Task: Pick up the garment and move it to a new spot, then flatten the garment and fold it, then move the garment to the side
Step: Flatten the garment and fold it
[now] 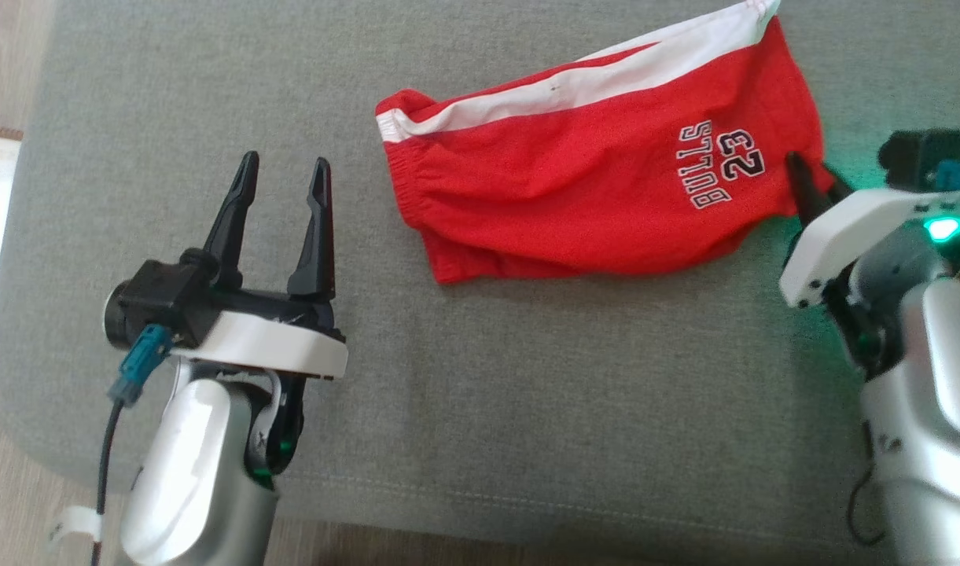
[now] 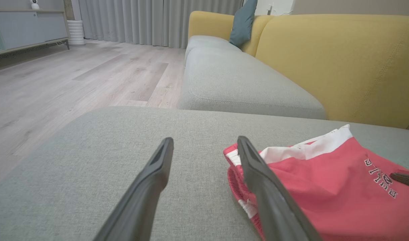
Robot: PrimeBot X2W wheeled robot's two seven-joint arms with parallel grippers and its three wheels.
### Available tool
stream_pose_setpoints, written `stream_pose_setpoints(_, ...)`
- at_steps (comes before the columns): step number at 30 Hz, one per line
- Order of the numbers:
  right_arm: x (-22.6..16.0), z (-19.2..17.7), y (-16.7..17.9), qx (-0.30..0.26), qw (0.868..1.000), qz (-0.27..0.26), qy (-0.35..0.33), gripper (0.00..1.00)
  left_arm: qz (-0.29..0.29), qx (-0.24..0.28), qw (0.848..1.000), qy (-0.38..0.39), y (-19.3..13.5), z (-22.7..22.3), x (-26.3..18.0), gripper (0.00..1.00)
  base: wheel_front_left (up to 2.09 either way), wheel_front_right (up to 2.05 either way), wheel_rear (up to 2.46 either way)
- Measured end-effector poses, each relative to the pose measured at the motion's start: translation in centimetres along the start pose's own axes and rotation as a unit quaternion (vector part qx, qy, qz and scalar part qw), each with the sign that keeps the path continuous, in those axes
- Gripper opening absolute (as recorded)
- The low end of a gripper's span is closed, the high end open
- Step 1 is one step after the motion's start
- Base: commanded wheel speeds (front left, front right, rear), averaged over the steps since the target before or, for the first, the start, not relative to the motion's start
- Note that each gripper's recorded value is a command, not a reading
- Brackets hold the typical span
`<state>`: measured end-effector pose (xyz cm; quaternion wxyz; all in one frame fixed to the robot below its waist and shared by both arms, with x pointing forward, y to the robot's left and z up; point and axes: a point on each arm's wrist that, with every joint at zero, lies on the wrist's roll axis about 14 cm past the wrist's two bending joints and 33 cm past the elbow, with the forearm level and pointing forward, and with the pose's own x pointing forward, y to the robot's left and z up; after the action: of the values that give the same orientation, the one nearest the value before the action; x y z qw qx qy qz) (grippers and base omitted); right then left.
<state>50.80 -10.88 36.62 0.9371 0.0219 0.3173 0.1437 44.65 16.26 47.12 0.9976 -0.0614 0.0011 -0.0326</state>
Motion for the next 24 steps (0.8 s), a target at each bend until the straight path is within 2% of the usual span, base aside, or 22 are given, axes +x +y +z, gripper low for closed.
stream_pose_setpoints(3,-1.2,-0.4,0.7,0.015,1.0,0.003,-0.017,0.0,-0.002,0.0,1.0,-0.007,-0.2,0.5,0.0,1.0,0.0,0.0,0.0)
stream_pose_setpoints(6,-3.4,-2.3,0.7,0.041,0.999,-0.005,-0.025,0.0,-0.003,-0.001,1.0,-0.012,-0.3,0.9,-0.1,1.0,0.0,0.0,0.0)
stream_pose_setpoints(14,-9.8,-5.4,-2.3,0.087,0.992,-0.068,-0.053,0.0,-0.007,-0.006,1.0,-0.004,-1.0,0.7,-2.0,1.0,0.0,0.0,0.0)
stream_pose_setpoints(24,-12.3,-5.7,-4.0,0.114,0.986,-0.102,-0.073,0.0,-0.021,-0.007,1.0,-0.007,-2.1,1.2,-3.2,1.0,0.0,0.0,0.0)
